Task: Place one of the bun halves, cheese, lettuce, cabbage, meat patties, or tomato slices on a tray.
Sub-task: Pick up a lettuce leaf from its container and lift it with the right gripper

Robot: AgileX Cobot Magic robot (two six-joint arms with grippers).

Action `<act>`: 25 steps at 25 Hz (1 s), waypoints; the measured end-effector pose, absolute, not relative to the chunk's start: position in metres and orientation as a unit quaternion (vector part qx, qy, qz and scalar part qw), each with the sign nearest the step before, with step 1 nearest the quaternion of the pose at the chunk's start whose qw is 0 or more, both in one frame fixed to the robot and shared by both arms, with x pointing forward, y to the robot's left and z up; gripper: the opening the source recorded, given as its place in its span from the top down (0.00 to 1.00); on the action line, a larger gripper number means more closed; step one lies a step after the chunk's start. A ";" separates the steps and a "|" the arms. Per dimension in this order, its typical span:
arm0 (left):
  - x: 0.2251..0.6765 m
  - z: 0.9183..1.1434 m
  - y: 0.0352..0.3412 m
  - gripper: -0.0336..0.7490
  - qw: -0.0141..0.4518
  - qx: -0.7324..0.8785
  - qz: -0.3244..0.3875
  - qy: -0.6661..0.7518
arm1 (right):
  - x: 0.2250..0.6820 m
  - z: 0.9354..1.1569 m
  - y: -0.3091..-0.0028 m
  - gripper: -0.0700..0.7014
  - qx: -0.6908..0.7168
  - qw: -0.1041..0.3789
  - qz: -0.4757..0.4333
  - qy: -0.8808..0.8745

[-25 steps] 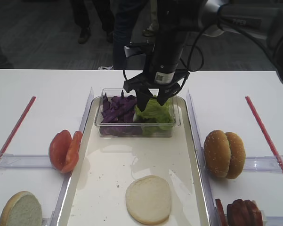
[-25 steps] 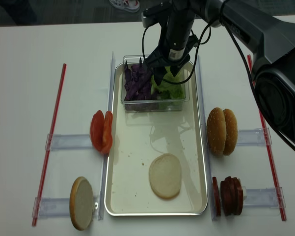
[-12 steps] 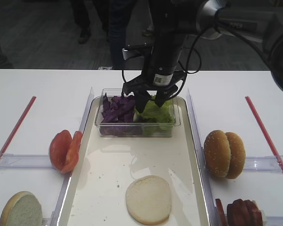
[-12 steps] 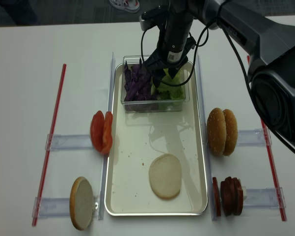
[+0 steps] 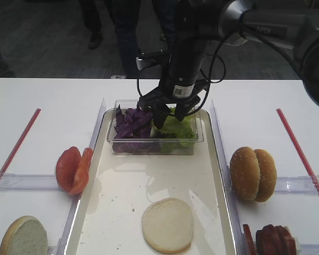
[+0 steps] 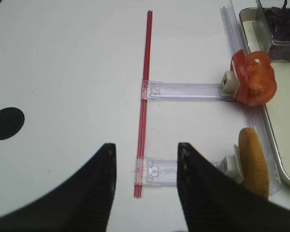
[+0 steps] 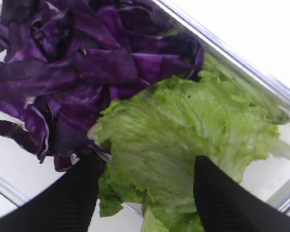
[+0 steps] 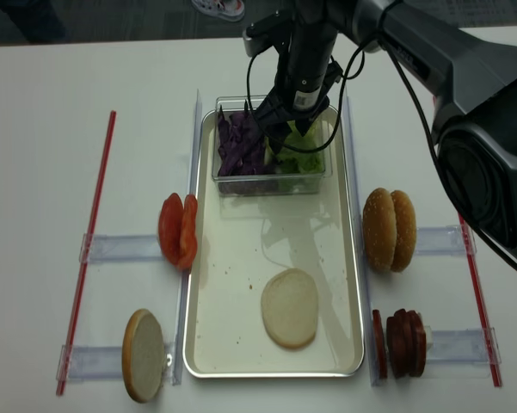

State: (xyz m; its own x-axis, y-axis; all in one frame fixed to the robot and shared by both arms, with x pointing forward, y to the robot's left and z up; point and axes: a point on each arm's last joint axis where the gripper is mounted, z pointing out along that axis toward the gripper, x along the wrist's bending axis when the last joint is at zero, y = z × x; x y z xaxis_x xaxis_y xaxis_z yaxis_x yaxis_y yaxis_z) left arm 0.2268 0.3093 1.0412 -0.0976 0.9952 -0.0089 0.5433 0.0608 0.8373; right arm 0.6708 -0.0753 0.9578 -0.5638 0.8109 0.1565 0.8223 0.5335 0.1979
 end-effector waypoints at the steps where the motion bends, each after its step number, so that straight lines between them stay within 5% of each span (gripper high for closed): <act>1: 0.227 1.041 0.309 0.59 0.323 0.589 0.350 0.653 | 0.671 0.955 -0.075 0.31 -0.467 0.023 -0.125 -0.875; 25: 0.227 1.041 0.309 0.59 0.323 0.589 0.350 0.653 | 0.666 0.951 -0.065 0.31 -0.436 0.018 -0.115 -0.892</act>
